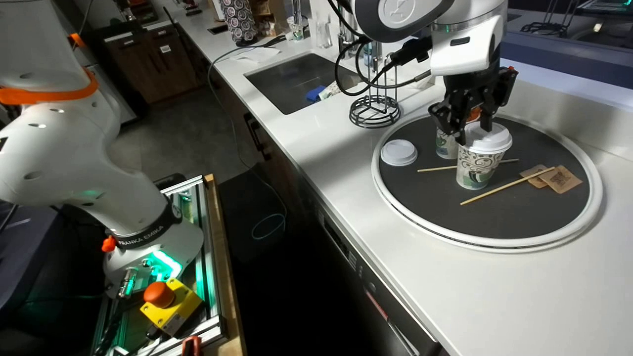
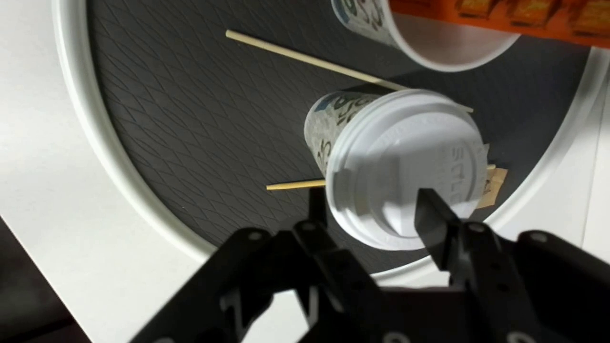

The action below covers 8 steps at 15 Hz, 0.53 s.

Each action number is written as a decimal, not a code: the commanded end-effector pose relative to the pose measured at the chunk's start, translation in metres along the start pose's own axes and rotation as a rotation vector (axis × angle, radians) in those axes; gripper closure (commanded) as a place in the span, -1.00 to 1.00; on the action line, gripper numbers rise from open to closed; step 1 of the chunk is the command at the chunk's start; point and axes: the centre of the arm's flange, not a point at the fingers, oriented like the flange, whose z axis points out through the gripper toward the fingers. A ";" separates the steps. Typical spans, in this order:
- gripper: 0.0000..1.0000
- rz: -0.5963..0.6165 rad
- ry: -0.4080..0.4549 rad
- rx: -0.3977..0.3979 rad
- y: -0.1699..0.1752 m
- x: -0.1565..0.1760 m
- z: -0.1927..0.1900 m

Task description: Remove the lid from the coffee cup on the right.

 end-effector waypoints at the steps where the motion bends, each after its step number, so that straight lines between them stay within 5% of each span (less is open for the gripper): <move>1: -0.04 0.024 -0.015 -0.003 0.013 -0.004 -0.007; 6: 0.37 0.030 -0.016 -0.018 0.022 -0.002 -0.004; 8: 0.30 0.036 -0.016 -0.023 0.025 0.000 -0.001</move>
